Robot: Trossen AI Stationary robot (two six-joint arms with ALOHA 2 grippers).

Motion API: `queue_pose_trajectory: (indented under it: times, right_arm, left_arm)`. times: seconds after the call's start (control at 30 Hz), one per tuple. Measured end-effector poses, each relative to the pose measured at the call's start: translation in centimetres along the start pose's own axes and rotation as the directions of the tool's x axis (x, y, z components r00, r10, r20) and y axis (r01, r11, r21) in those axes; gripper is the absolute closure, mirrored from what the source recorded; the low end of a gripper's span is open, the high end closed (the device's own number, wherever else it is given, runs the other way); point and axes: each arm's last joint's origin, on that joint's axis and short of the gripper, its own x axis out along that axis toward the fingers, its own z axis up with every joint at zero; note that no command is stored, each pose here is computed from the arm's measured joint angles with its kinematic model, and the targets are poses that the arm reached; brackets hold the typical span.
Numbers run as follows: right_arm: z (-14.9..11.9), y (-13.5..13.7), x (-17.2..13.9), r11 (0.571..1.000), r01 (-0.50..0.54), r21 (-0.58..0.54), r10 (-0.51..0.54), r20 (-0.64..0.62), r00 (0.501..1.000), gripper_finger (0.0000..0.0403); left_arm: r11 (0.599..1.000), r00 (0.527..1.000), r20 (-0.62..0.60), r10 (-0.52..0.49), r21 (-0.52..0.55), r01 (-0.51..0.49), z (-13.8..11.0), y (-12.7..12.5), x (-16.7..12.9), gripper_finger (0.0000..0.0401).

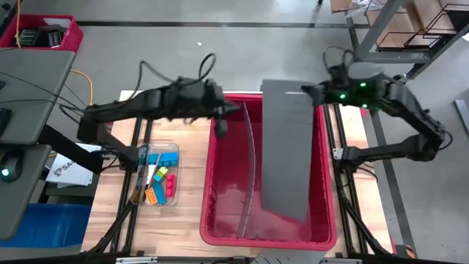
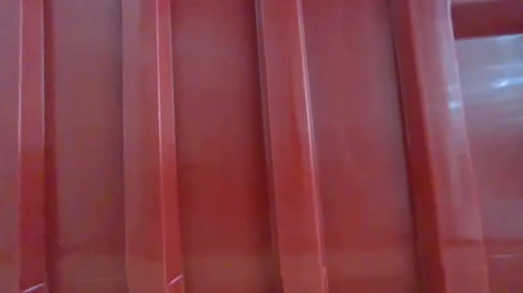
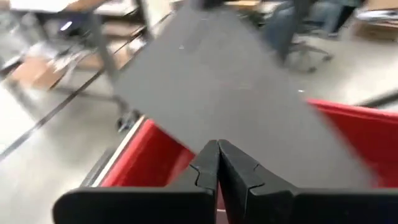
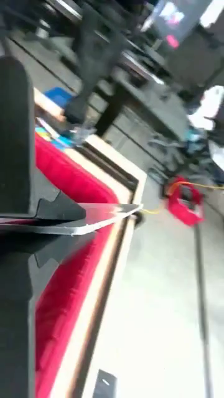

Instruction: Sort Items/Unsort Items

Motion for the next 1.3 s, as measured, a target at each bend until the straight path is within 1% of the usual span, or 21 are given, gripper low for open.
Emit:
queue_pose_trajectory:
  times: [0.1,0.17,0.2,0.27,0.33,0.4,0.43,0.47,0.53,0.63,0.7,0.8,0.87,0.97,1.0,1.03,1.07,1.1,1.2,1.23,1.3]
  right_arm:
    - [1.3,1.1,-0.5,1.000,0.024,0.000,-0.024,0.056,0.998,0.0402]
    - [2.0,1.7,-0.1,0.999,0.042,0.005,-0.042,0.071,0.997,0.0402]
    - [2.1,1.9,0.5,0.998,0.058,0.006,-0.058,0.066,0.996,0.0402]
    - [2.3,2.3,1.7,0.995,0.097,0.019,-0.098,0.043,0.994,0.0402]
    - [2.0,2.5,3.0,0.987,0.154,0.032,-0.154,-0.009,0.988,0.0402]
    - [1.3,2.7,4.2,0.977,0.211,0.043,-0.207,-0.081,0.975,0.0403]
    - [0.8,2.8,4.8,0.971,0.236,0.036,-0.230,-0.123,0.965,0.0403]
    - [0.4,2.9,5.1,0.965,0.260,0.032,-0.251,-0.162,0.954,0.0403]
    - [-0.3,2.9,5.4,0.950,0.311,0.034,-0.295,-0.230,0.927,0.0403]
    - [-0.6,2.7,5.5,0.921,0.386,0.041,-0.362,-0.271,0.892,0.0403]
    - [-0.3,2.9,5.9,0.914,0.403,0.054,-0.379,-0.249,0.891,0.0403]
    - [0.2,3.3,6.4,0.914,0.400,0.070,-0.377,-0.223,0.899,0.0403]
    - [0.4,3.5,6.6,0.920,0.386,0.058,-0.365,-0.223,0.904,0.0403]
    - [0.3,3.8,7.1,0.930,0.367,0.030,-0.349,-0.239,0.906,0.0403]
    - [0.2,3.8,7.1,0.933,0.359,0.022,-0.342,-0.252,0.905,0.0403]
    - [0.1,3.9,7.1,0.935,0.355,0.018,-0.339,-0.256,0.905,0.0403]
    - [0.1,3.9,7.1,0.935,0.353,0.018,-0.337,-0.255,0.906,0.0403]
    - [0.2,4.0,7.1,0.937,0.349,0.021,-0.333,-0.252,0.909,0.0403]
    - [0.5,4.0,6.6,0.941,0.336,0.040,-0.320,-0.216,0.922,0.0403]
    - [0.9,3.9,6.4,0.943,0.330,0.053,-0.314,-0.194,0.929,0.0403]
    - [1.7,3.8,5.4,0.948,0.309,0.077,-0.296,-0.139,0.945,0.0403]
  left_arm:
    - [0.995,0.998,-0.016,-0.053,0.089,0.055,-0.4,-3.7,-1.3,0.0369]
    - [0.977,0.996,-0.070,-0.059,0.201,0.072,-1.5,-6.6,-1.1,0.0343]
    - [0.960,0.995,-0.086,-0.047,0.270,0.068,-2.1,-8.0,-0.9,0.0329]
    - [0.915,0.994,-0.106,0.016,0.403,0.028,-3.2,-10.3,-0.2,0.0298]
    - [0.851,0.988,-0.103,0.115,0.523,-0.044,-4.2,-12.0,0.8,0.0268]
    - [0.787,0.974,-0.089,0.206,0.607,-0.111,-5.1,-13.2,2.1,0.0239]
    - [0.770,0.970,-0.082,0.227,0.626,-0.127,-5.5,-13.8,2.8,0.0226]
    - [0.764,0.970,-0.082,0.227,0.633,-0.125,-5.8,-14.2,3.3,0.0215]
    - [0.784,0.980,-0.074,0.184,0.612,-0.101,-6.1,-14.9,4.3,0.0196]
    - [0.819,0.998,-0.024,0.060,0.573,-0.036,-6.1,-16.3,5.9,0.0182]
    - [0.807,0.999,0.026,-0.041,0.591,0.018,-6.3,-17.5,7.5,0.0179]
    - [0.740,0.980,0.073,-0.185,0.667,0.090,-7.1,-19.1,9.6,0.0178]
    - [0.676,0.968,0.045,-0.246,0.724,0.138,-7.7,-20.2,10.8,0.0178]
    - [0.551,0.957,-0.046,-0.287,0.809,0.204,-8.6,-21.8,12.5,0.0178]
    - [0.520,0.956,-0.067,-0.285,0.827,0.214,-8.8,-22.3,13.1,0.0178]
    - [0.506,0.957,-0.087,-0.275,0.834,0.221,-9.0,-22.6,13.7,0.0178]
    - [0.512,0.962,-0.108,-0.252,0.829,0.227,-9.3,-22.9,14.2,0.0178]
    - [0.552,0.967,-0.117,-0.226,0.803,0.226,-9.3,-23.2,14.6,0.0178]
    - [0.711,0.971,-0.164,-0.177,0.661,0.241,-9.4,-23.5,14.7,0.0178]
    - [0.748,0.969,-0.181,-0.166,0.617,0.243,-9.5,-23.6,14.6,0.0178]
    - [0.802,0.967,-0.211,-0.145,0.548,0.240,-9.8,-23.9,14.0,0.0178]
